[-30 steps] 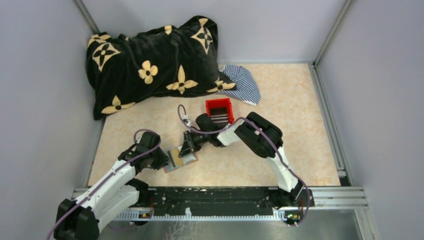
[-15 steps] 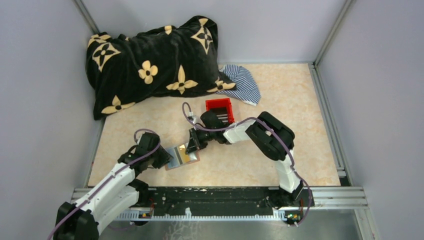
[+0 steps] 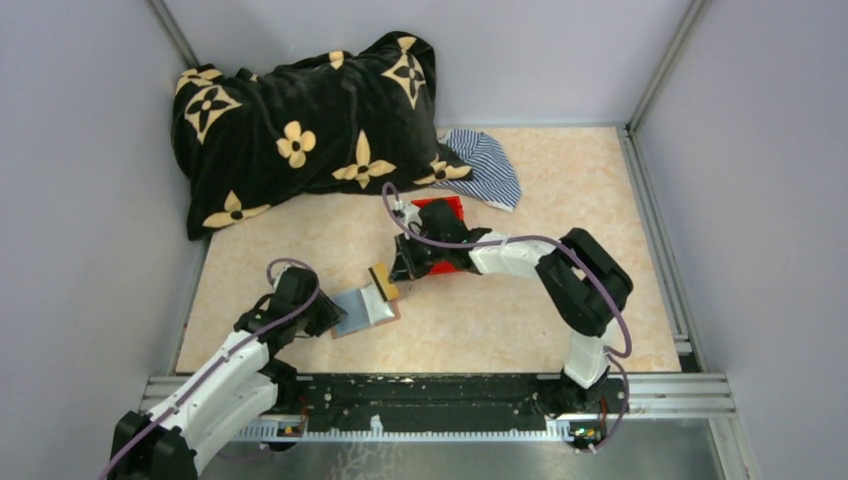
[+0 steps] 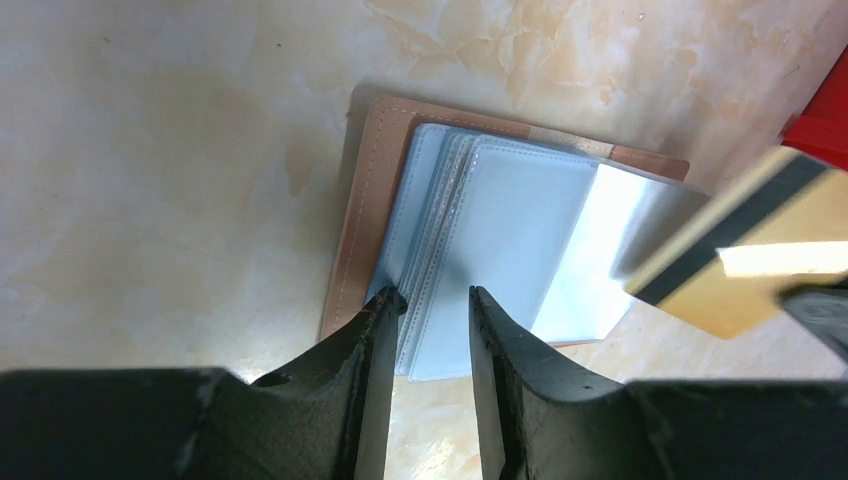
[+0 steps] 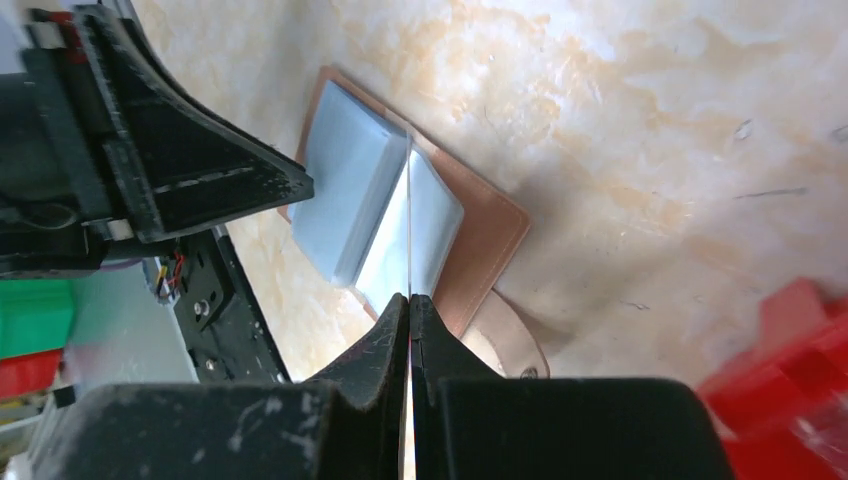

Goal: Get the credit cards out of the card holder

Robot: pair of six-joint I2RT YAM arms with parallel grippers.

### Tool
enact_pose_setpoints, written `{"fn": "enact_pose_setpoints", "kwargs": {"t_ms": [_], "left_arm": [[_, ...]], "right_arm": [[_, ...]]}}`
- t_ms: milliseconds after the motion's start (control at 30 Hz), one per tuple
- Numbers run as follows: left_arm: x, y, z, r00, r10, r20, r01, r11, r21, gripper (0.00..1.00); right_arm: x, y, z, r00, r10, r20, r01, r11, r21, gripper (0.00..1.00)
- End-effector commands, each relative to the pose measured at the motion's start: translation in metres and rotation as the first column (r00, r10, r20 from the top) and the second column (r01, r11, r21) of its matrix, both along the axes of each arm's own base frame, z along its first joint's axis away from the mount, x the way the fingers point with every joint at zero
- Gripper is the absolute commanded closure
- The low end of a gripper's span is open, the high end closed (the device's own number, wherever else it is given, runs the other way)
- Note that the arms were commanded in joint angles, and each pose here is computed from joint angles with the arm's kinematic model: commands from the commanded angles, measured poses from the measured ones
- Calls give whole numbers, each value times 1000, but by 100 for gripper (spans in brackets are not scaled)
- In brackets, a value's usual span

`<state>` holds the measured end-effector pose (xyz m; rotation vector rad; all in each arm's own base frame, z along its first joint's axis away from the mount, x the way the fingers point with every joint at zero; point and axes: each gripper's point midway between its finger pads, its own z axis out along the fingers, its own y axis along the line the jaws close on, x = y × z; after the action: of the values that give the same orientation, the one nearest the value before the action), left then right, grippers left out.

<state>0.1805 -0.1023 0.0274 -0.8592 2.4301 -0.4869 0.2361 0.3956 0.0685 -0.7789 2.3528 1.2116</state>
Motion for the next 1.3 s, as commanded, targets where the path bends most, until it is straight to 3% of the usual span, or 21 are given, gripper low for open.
{"fn": "enact_pose_setpoints", "kwargs": {"t_ms": [0,367,767,933,1267], "left_arm": [[-3,5,-7,1000,-4,5,4,1000,31,61],[6,2,1,997,-31,65,29,999,27,61],[15,-2,6,990,-70,122,67,997,27,61],[17,-4,6,988,-82,132,79,996,28,60],[17,-4,2,987,-89,130,86,996,31,60]], "right_arm": [[11,-4,48,987,18,158,-24,999,34,100],[31,-29,99,936,57,346,-34,997,-73,100],[107,-94,167,821,-35,570,198,953,-228,100],[136,-125,172,790,-56,610,293,909,-296,100],[166,-129,125,829,-7,559,292,859,-421,100]]}}
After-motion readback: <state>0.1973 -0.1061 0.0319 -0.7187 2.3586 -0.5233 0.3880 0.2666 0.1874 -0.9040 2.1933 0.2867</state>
